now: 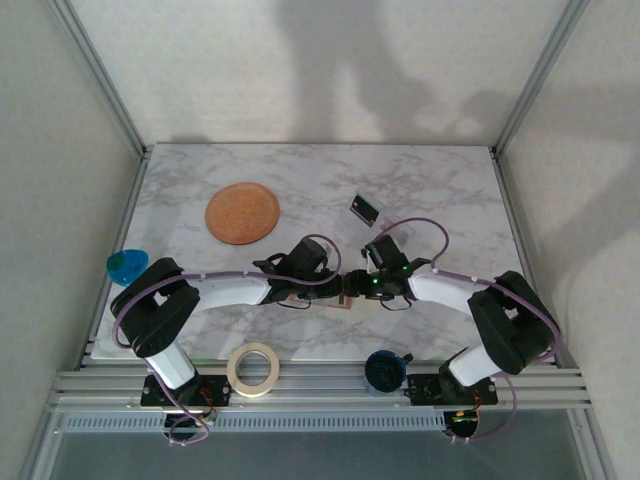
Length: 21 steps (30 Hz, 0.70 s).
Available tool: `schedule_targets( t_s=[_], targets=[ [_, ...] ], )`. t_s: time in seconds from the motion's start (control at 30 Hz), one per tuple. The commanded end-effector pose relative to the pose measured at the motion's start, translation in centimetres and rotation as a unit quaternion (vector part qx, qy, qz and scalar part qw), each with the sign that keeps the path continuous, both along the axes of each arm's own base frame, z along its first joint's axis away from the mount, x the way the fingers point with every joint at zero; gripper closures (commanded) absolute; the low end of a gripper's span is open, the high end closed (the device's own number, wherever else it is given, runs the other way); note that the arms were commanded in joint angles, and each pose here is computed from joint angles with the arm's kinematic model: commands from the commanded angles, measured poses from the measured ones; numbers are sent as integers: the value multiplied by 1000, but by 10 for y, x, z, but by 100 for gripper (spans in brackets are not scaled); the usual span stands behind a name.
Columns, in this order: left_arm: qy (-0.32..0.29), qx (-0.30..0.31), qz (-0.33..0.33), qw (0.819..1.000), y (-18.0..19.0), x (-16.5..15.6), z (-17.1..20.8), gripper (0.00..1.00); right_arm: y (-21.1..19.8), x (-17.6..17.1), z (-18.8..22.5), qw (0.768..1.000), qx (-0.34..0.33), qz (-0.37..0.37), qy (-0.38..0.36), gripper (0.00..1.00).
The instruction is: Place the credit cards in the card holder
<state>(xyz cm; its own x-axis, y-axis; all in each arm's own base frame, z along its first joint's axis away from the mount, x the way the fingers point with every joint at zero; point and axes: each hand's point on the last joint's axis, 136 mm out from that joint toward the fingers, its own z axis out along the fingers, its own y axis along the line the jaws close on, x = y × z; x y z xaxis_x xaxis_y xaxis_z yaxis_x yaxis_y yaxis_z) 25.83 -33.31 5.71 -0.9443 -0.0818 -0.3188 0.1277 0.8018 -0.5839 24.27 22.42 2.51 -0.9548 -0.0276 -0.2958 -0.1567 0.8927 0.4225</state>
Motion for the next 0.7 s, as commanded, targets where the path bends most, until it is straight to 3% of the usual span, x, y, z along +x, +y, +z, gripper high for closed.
schedule_targets(
  t_s=[0.0, 0.37, 0.67],
  targets=[
    [-2, 2, -8, 1000, 1, -5, -2, 68, -11, 19, -10, 997, -40, -39, -47, 41],
    [12, 4, -20, 1000, -9, -3, -19, 64, -63, 25, 3, 977, -104, -152, -105, 44],
    [6, -21, -29, 999, -26, 1, -8, 54, -61, 19, 13, 979, -58, -161, -109, 43]
  ],
)
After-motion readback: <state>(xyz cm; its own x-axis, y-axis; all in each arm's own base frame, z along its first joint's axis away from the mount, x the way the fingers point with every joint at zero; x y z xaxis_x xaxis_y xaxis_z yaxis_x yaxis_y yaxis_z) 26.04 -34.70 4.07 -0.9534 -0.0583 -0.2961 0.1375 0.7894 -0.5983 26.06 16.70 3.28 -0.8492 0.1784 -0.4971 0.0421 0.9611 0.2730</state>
